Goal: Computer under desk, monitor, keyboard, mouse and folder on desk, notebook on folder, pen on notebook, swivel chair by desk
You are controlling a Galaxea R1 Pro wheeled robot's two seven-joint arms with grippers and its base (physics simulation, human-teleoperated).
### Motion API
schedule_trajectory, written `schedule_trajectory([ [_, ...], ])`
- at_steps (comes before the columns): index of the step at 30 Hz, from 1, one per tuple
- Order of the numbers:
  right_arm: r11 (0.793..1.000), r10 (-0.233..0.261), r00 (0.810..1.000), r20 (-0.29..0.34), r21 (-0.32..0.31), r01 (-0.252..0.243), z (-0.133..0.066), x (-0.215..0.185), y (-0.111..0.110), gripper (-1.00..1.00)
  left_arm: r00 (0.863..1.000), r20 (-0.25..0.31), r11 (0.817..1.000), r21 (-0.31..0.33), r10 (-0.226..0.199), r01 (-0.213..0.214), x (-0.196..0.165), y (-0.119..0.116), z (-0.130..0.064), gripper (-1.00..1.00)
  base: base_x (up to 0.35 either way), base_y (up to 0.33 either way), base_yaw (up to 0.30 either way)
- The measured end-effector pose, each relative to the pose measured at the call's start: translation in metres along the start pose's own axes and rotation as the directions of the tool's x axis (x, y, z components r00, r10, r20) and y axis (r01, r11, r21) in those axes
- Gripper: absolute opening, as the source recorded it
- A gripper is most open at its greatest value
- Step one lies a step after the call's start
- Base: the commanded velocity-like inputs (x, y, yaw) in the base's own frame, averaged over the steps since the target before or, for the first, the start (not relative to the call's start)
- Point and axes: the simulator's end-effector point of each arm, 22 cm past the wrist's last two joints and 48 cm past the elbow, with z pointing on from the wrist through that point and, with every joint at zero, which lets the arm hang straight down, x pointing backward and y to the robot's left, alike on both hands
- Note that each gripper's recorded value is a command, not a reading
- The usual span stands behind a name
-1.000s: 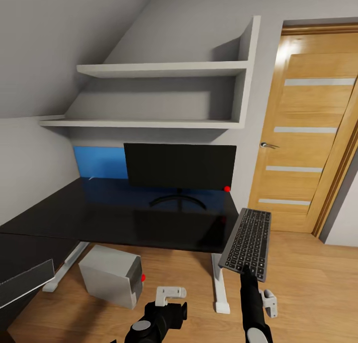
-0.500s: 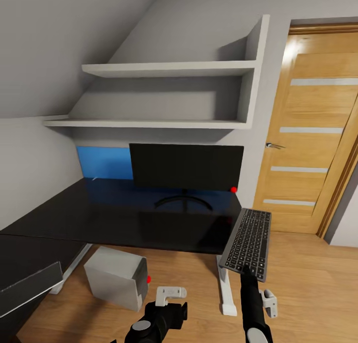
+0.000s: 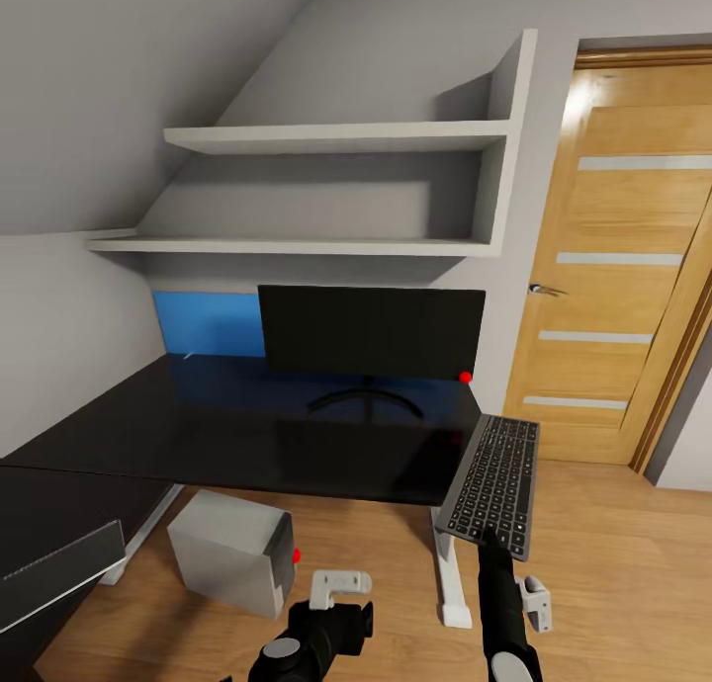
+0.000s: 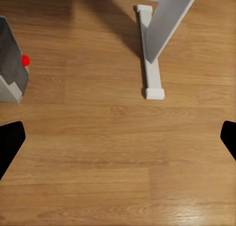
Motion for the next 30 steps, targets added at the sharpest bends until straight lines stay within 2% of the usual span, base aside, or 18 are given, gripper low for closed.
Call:
schedule_trajectory([
  [3, 1.0, -0.002, 1.0, -0.001, 0.0, 0.002, 0.0001, 0.0007, 0.0, -1.0, 1.0, -0.009, 1.0, 0.006, 0.028, -0.028, 0.0091, -0.0048, -0.0015, 1.0, 0.0, 0.2, 0.0],
  [8, 1.0, 0.0, 1.0, 0.0, 0.0, 0.0, 0.0001, -0.0001, 0.0002, -1.0, 1.0, -0.009, 1.0, 0.009, 0.028, -0.028, 0.0097, -0.0058, -0.0019, 1.0, 0.007, 0.051, 0.0],
  [16, 1.0, 0.0, 1.0, 0.001, -0.002, 0.0, 0.0, -0.0006, 0.0007, -1.0, 1.0, -0.009, 1.0, 0.009, 0.029, -0.029, 0.0098, -0.0057, -0.0021, 1.0, 0.184, 0.049, 0.0],
  [30, 1.0, -0.001, 1.0, -0.001, -0.005, 0.001, 0.0006, -0.0009, 0.0019, -1.0, 1.0, -0.007, 1.0, 0.008, 0.028, -0.028, 0.009, -0.0057, -0.002, 1.0, 0.006, 0.001, 0.0],
])
